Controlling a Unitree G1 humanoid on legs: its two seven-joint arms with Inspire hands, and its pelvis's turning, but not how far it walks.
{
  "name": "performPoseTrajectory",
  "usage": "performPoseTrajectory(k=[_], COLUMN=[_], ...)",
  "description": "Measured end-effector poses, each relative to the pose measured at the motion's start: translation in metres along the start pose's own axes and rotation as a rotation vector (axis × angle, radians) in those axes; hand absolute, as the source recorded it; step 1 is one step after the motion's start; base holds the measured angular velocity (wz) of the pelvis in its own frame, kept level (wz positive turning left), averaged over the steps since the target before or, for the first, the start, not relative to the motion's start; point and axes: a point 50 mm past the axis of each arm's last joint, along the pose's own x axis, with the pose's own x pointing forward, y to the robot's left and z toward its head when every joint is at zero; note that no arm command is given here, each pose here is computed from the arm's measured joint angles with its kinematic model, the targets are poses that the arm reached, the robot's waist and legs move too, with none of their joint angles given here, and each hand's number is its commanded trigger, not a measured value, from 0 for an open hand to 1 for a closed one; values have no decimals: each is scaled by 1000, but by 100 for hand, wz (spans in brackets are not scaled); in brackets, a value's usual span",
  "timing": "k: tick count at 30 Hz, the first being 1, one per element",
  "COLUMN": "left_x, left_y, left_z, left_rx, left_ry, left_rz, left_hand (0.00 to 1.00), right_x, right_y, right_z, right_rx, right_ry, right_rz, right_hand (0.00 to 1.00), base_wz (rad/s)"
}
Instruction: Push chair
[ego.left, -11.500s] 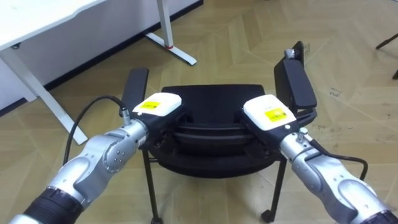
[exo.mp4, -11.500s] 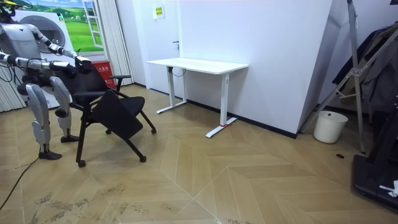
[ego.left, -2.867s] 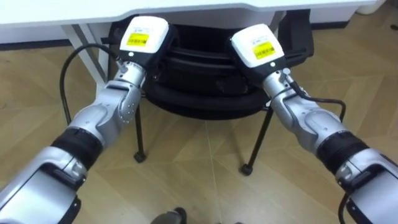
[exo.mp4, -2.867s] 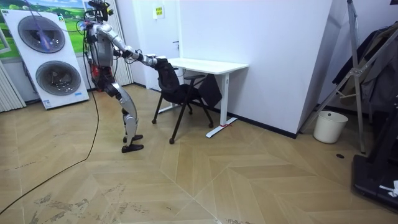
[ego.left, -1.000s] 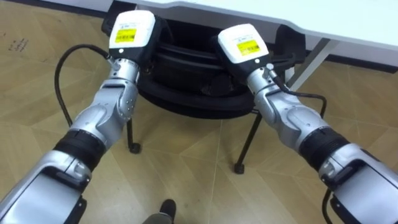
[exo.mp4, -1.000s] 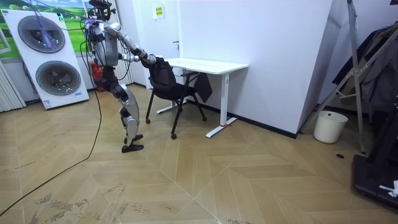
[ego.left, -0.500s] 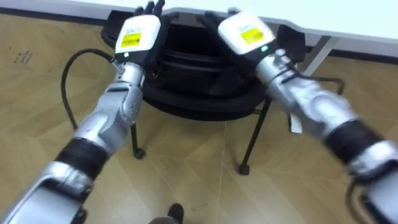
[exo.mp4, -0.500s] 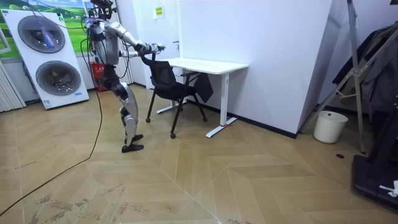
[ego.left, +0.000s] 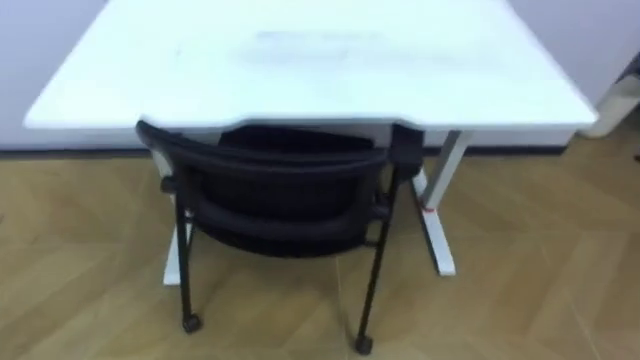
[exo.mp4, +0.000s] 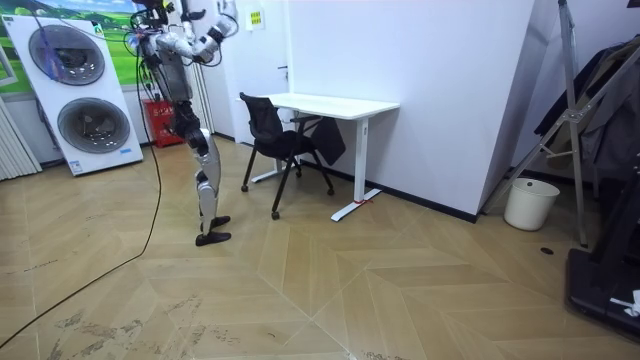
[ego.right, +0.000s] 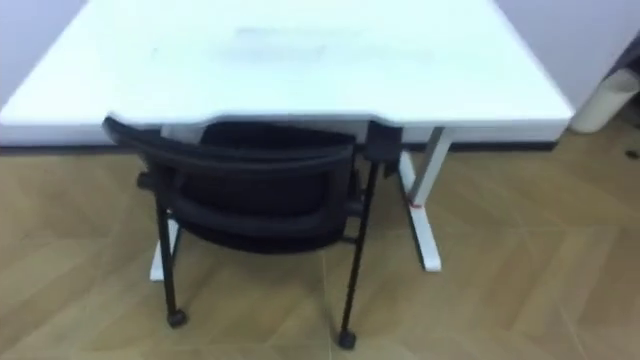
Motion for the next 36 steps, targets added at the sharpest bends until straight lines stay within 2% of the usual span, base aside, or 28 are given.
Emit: performPoseTrajectory(k=[2, 3, 4, 5, 6, 8, 9, 10, 11, 12, 14, 15, 17, 18, 20, 21, 23, 24, 26, 27, 28, 29, 30, 32, 33, 35, 36], left_x=[6, 4, -3, -15, -22, -51, -59, -77, -101, -116, -182, -201, -278, -298, -370, -384, -427, -435, -464, -471, -482, -492, -497, -513, -516, -525, -526], left_y=[47, 59, 80, 102, 111, 142, 148, 159, 172, 179, 196, 198, 209, 217, 255, 263, 290, 296, 314, 317, 319, 318, 316, 305, 303, 287, 284], left_z=[-35, -43, -60, -77, -85, -111, -115, -120, -125, -127, -134, -134, -128, -126, -107, -100, -76, -69, -43, -37, -27, -18, -15, -3, -1, 3, 4], left_rx=[98, 116, 164, 220, 250, 354, 380, 416, 444, 462, 526, 539, 641, 687, 833, 854, 933, 948, 978, 974, 951, 915, 889, 785, 761, 657, 639], left_ry=[83, 112, 168, 231, 261, 386, 402, 431, 484, 523, 742, 803, 1040, 1108, 1387, 1450, 1647, 1689, 1850, 1887, 1955, 2019, 2050, 2161, 2181, 2240, 2255], left_rz=[158, 198, 262, 302, 313, 374, 376, 382, 380, 375, 321, 295, 172, 133, -3, -34, -170, -207, -353, -402, -526, -657, -715, -930, -968, -1071, -1091], left_hand=[0, 0, 0, 0, 0, 0, 0, 0, 0, 0, 0, 0, 0, 0, 0, 0, 0, 0, 0, 0, 0, 0, 0, 0, 0, 0, 0], right_x=[1, -1, -9, -20, -26, -52, -61, -84, -115, -134, -228, -254, -357, -380, -446, -459, -494, -499, -516, -520, -527, -535, -538, -548, -550, -554, -554], right_y=[-39, -48, -65, -83, -92, -121, -130, -147, -164, -172, -213, -225, -274, -283, -318, -325, -344, -345, -338, -333, -320, -304, -295, -260, -252, -226, -221], right_z=[-40, -49, -68, -87, -97, -132, -139, -150, -159, -162, -159, -153, -113, -101, -43, -28, 23, 32, 55, 59, 66, 72, 76, 85, 86, 94, 96], right_rx=[-67, -78, -89, -117, -132, -178, -197, -212, -243, -267, -428, -473, -672, -721, -869, -903, -1001, -1004, -949, -912, -828, -729, -679, -467, -415, -241, -206], right_ry=[122, 155, 232, 314, 357, 557, 600, 688, 785, 845, 1114, 1195, 1555, 1647, 1961, 2028, 2254, 2294, 2415, 2440, 2485, 2529, 2549, 2602, 2608, 2634, 2643], right_rz=[-155, -197, -269, -329, -355, -467, -484, -522, -531, -525, -432, -398, -285, -265, -232, -212, -122, -81, 118, 171, 298, 433, 505, 728, 768, 884, 894], right_hand=[0, 0, 0, 0, 0, 0, 0, 0, 0, 0, 0, 0, 0, 0, 0, 0, 0, 0, 0, 0, 0, 0, 0, 0, 0, 0, 0], base_wz=[-42, -20, -8, -9, -22, -15, 0, -3, -11, -25, -17, 0, 0, -3, 0, 11, 2, -18, -31, -39, -26, -17, 0, -3, 0, 10, 16])
